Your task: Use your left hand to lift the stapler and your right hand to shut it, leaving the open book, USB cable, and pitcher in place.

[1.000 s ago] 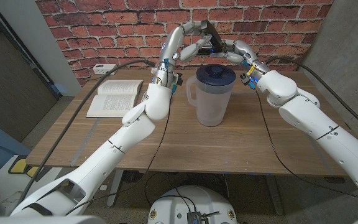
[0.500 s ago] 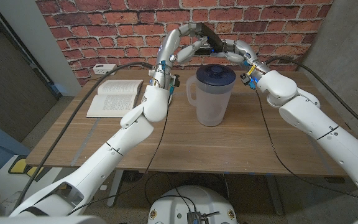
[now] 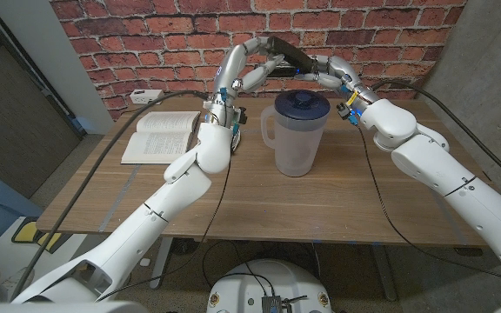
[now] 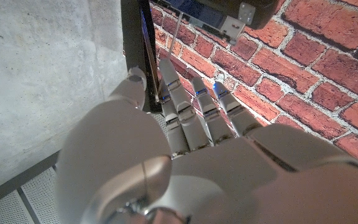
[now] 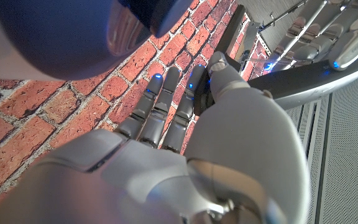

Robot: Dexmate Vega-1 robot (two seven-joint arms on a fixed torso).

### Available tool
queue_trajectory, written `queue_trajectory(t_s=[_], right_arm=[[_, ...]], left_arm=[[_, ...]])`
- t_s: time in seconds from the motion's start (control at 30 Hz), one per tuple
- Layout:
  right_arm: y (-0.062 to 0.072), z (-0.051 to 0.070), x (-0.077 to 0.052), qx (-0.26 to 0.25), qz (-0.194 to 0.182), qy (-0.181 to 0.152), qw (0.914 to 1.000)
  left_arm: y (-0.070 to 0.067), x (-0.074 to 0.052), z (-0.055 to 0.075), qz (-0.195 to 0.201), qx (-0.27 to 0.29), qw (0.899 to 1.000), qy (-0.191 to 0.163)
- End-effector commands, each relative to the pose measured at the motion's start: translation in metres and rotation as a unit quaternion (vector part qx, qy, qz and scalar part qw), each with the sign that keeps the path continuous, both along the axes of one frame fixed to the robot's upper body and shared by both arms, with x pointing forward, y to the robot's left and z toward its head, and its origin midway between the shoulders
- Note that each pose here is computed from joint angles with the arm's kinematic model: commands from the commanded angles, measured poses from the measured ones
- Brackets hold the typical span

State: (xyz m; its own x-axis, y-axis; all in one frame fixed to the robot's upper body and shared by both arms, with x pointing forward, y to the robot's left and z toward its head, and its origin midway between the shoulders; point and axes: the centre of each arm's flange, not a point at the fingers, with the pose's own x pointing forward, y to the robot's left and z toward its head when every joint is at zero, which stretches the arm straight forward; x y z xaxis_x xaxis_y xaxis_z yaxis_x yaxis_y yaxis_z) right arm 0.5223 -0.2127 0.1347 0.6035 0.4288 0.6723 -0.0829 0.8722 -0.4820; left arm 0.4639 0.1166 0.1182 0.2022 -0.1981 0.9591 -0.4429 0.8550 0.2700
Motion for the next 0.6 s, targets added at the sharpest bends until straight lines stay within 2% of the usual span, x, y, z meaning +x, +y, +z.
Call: queue_trajectory(t_s=[0.03,0.6], right_arm=[[0.000,0.002,-0.001,-0.001,-0.001,-0.002,1.0000],[-0.002,0.004,0.001,0.004,-0.001,-0.001,1.0000]], left_arm=[[0.010,-0.001,-0.005,0.011,-0.010,1.000,0.008],[0.025,0.000,-0.015,0.019,-0.054,0.998,0.027]])
